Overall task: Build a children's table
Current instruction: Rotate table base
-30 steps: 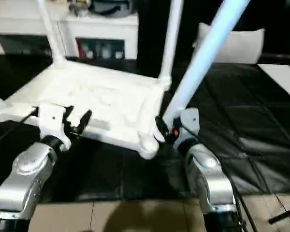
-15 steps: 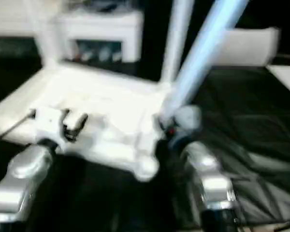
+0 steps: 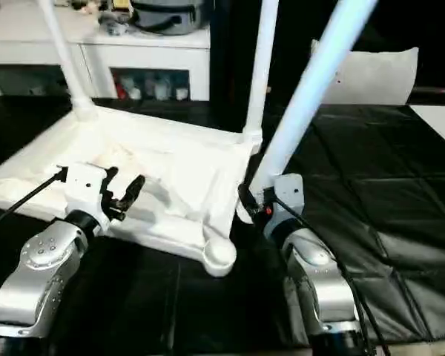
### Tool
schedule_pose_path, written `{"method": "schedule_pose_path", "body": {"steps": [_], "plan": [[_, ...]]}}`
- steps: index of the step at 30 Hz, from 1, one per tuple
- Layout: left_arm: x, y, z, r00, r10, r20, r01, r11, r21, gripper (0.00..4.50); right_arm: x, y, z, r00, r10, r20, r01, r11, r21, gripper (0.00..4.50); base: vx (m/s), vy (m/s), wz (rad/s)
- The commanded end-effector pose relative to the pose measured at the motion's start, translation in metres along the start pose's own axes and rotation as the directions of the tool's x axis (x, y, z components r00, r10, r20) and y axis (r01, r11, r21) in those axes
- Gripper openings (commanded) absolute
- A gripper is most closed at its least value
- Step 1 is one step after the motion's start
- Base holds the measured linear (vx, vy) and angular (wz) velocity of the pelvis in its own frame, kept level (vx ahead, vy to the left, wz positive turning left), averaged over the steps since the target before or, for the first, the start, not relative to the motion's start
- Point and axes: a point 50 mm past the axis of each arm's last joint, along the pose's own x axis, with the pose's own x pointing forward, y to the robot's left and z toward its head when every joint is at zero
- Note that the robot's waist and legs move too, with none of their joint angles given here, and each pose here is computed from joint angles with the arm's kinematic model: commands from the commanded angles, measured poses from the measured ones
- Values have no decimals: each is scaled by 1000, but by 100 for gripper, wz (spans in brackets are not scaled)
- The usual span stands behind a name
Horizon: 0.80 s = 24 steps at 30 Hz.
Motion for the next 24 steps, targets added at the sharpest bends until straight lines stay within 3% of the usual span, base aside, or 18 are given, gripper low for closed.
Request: {"method": "schedule_pose_path", "body": {"steps": [1,5,8,15,19,24], "plan": [[1,-2,2,999,-38,2,38,999,6,292,3,-1,10,999,7,37,-6,999,-33,188,0,0,0],[0,-14,1,977,-213,-4,213,977,-17,292,2,0,17,996,46,72,-44,999,-31,188,0,0,0],[1,-20,4,924,-380,-42,381,925,8,292,2,-4,19,994,65,83,-66,998,13,188,0,0,0],[-2,-15,6,835,-539,-115,550,828,110,292,5,-8,27,990,102,102,-104,994,15,188,0,0,0],[1,-14,17,729,-671,-136,683,703,196,292,4,-14,31,980,150,127,-152,988,8,188,0,0,0],[-1,-14,22,596,-777,-205,802,564,196,292,1,-10,26,960,275,50,-274,961,-27,188,0,0,0]]}}
